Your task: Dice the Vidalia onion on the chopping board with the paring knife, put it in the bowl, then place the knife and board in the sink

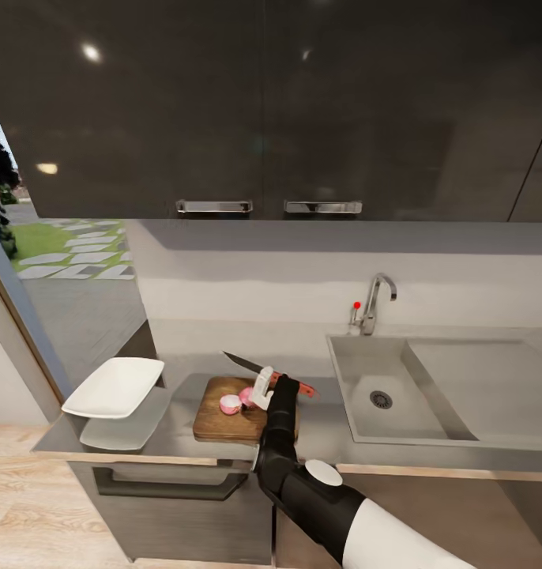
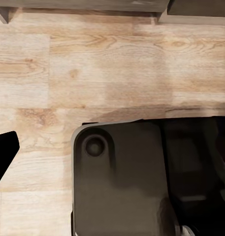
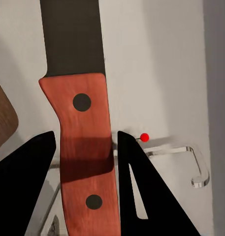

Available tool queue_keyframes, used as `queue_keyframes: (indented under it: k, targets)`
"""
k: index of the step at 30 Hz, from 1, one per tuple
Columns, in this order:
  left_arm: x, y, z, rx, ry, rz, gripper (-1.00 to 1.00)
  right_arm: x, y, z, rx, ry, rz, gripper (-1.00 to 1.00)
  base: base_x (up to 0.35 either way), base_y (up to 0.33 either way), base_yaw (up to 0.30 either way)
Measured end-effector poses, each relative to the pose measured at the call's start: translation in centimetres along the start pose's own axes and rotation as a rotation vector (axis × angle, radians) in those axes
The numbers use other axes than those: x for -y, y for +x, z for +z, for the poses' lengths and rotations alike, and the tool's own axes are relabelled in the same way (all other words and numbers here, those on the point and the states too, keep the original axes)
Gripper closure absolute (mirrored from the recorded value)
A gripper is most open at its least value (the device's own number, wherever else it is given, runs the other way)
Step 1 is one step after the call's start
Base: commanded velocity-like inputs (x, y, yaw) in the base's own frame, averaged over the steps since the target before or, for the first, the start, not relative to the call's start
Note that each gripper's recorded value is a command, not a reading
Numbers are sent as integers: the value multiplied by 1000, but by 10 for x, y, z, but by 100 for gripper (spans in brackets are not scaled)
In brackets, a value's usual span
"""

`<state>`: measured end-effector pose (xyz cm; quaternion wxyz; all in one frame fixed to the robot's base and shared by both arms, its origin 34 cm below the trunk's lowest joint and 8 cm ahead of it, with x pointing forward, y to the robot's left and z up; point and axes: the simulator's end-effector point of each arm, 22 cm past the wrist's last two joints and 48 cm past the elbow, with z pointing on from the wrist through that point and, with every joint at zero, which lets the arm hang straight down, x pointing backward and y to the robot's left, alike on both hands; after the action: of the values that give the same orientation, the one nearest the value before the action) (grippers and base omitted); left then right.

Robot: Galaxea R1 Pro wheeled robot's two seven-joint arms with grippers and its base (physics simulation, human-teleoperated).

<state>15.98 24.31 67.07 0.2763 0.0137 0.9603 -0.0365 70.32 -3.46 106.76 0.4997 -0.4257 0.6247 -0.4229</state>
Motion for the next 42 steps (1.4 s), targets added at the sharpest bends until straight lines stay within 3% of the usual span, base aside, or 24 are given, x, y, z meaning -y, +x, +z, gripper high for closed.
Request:
queue_keyframes:
  k: [3,9,12,25,42]
  targets:
    - [1,0,0,-1,1,-1,-100,-10,9,2,-18,-18,-22,100,50,-124,0]
    - [1,0,0,-2,1,-2,-100,-47,44,8,-82,-72,-118,100,10,-25,0]
    - [1,1,0,-3,1,-2,-100,-52,49,8,-88,-79,-138,100,2,-4,0]
    - [2,3,-1,-8,2,-3,-100,-60,45,4,-64,-83,-174,100,0,9,0]
    - [2,4,-1,-9,2,-3,-100,-69,57,6,-83,-96,-205,100,0,6,0]
